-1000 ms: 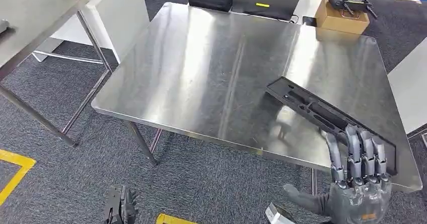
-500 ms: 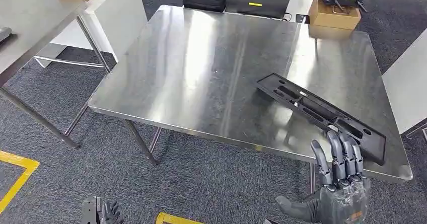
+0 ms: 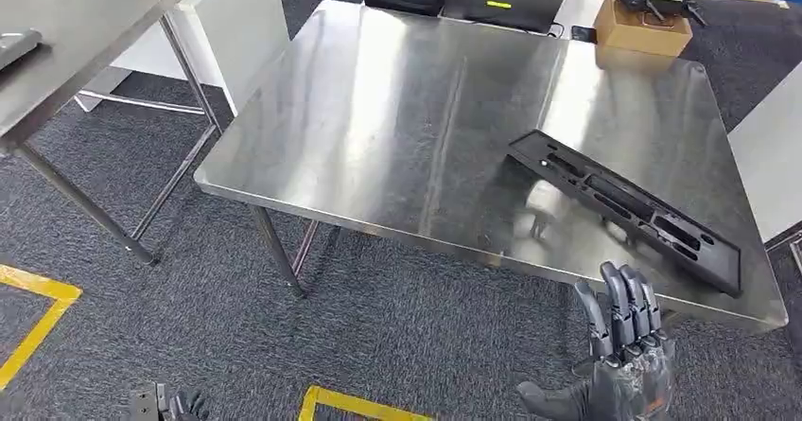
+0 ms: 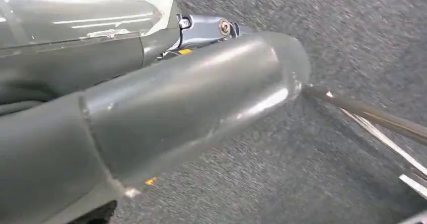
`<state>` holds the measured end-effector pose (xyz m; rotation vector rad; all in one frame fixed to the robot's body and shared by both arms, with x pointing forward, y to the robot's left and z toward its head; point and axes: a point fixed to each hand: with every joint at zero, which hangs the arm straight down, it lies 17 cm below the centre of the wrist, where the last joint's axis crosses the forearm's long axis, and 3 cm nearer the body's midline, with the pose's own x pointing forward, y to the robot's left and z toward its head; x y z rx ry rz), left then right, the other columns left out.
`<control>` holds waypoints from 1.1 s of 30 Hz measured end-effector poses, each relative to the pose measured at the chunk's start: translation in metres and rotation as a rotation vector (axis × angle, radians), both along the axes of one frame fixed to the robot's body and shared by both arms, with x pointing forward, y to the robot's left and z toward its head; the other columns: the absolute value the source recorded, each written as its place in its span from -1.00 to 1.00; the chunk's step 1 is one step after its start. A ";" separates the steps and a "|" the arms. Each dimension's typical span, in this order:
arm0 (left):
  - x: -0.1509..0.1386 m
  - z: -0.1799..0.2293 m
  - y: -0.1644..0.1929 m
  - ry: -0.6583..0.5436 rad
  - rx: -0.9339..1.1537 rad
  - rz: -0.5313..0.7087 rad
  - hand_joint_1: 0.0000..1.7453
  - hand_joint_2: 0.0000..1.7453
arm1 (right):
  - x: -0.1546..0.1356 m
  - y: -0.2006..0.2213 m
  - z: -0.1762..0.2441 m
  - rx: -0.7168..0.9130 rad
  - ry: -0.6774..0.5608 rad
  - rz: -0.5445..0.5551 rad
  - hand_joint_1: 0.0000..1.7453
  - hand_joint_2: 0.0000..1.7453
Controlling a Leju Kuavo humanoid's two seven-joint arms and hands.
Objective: Take the parts from the cabinet and place them on the table.
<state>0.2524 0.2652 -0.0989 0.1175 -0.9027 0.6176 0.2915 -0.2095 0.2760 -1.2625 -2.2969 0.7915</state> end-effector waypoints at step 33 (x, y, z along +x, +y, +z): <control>0.000 0.001 0.010 0.000 0.009 0.043 -1.00 -1.00 | -0.008 -0.006 -0.012 0.046 0.004 0.016 -1.00 -1.00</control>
